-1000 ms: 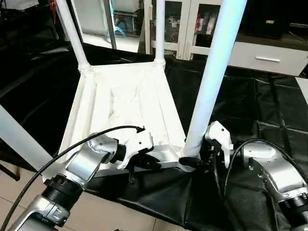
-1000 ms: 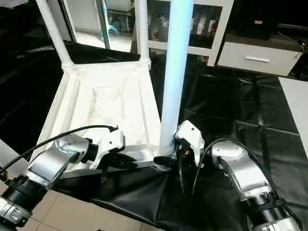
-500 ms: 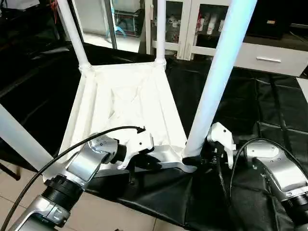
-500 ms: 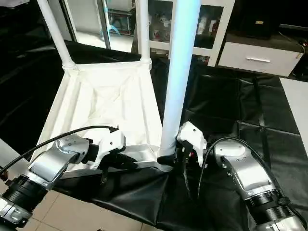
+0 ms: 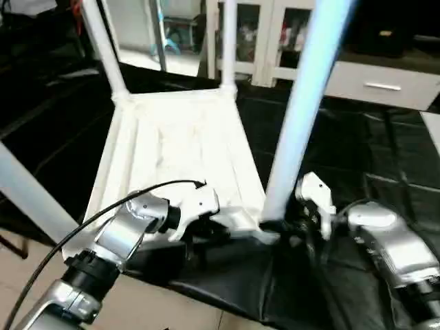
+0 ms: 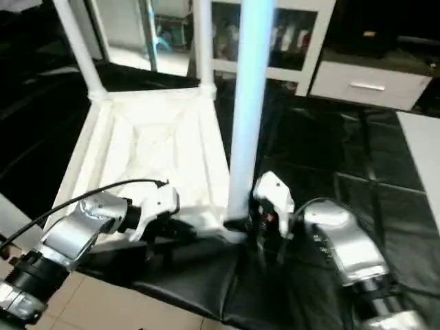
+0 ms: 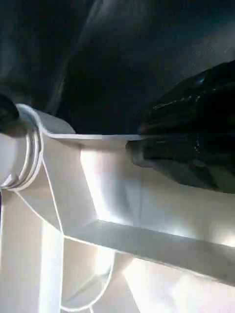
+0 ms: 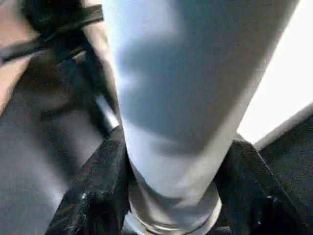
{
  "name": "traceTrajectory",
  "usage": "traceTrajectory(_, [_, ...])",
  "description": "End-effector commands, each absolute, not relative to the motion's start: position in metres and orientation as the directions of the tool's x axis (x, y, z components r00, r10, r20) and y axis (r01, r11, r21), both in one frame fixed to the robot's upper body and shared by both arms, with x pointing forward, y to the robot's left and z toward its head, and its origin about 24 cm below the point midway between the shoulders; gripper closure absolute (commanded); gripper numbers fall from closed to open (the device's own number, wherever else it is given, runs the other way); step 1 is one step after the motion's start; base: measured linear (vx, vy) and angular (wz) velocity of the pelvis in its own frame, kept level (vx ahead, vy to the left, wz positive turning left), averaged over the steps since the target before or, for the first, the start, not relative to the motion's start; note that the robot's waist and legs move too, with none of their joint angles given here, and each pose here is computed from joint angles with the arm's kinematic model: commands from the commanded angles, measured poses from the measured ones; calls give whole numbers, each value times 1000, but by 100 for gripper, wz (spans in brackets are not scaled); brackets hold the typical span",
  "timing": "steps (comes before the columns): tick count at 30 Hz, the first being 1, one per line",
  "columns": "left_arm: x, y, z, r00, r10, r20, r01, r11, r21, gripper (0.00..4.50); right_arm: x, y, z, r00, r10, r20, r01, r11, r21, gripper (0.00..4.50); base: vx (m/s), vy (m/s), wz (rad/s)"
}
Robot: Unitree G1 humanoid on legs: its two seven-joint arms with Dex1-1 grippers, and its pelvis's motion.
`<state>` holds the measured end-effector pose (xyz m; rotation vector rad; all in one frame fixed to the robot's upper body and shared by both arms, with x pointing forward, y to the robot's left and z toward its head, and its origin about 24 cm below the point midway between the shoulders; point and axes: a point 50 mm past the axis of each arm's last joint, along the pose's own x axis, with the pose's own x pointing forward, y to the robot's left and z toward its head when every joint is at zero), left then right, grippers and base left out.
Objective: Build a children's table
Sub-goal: Rotate leg to tighten
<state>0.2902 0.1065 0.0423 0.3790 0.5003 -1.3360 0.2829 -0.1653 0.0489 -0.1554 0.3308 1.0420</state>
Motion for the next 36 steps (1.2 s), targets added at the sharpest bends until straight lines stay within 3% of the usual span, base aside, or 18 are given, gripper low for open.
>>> traceTrajectory(1, [290, 98, 33, 166, -814, -556, 972, 229, -45, 450, 283, -171, 29, 544, 742, -392, -787, 614, 69, 243, 0, 0, 0])
traceTrajectory(6, [311, 87, 38, 326, -780, -534, 931, 362, 39, 450, 292, -161, 23, 712, 625, -319, -633, 768, 93, 245, -20, 0, -1])
traceTrajectory(10, [323, 77, 42, 421, -749, -512, 891, 448, 76, 450, 299, -154, 21, 831, 475, -290, -476, 877, 74, 246, 0, 0, 0])
traceTrajectory(12, [335, 71, 45, 528, -694, -489, 825, 556, 102, 450, 302, -146, 19, 898, 346, -273, -340, 938, 69, 246, 0, 0, 0])
traceTrajectory(17, [347, 67, 46, 646, -599, -473, 735, 656, 173, 450, 304, -131, 20, 958, 152, -242, -145, 988, 44, 248, 0, 0, 0])
traceTrajectory(25, [343, 64, 42, 590, -647, -483, 789, 588, 177, 450, 305, -126, 31, 969, 188, -159, -184, 982, 40, 250, 0, 0, 0])
traceTrajectory(27, [342, 65, 39, 583, -648, -490, 793, 585, 171, 450, 304, -130, 37, 977, 178, -120, -176, 984, 29, 194, 0, 0, 0])
traceTrajectory(31, [340, 67, 36, 571, -653, -498, 803, 569, 175, 450, 298, -133, 45, 973, 218, -73, -217, 976, 15, 172, 0, 0, 0])
traceTrajectory(32, [340, 67, 36, 570, -653, -499, 804, 568, 175, 450, 297, -134, 47, 971, 228, -67, -227, 974, 12, 148, 0, 0, 0])
traceTrajectory(34, [340, 67, 36, 569, -654, -498, 805, 567, 175, 450, 291, -130, 48, 936, 342, -79, -338, 939, 65, 138, 0, 0, 0])
traceTrajectory(35, [340, 67, 35, 568, -655, -498, 806, 565, 176, 450, 282, -129, 49, 873, 478, -103, -471, 878, 80, 133, 0, 0, 0])
traceTrajectory(36, [340, 68, 35, 567, -656, -498, 807, 563, 177, 450, 276, -129, 50, 828, 549, -115, -541, 836, 90, 133, 0, 0, 0])
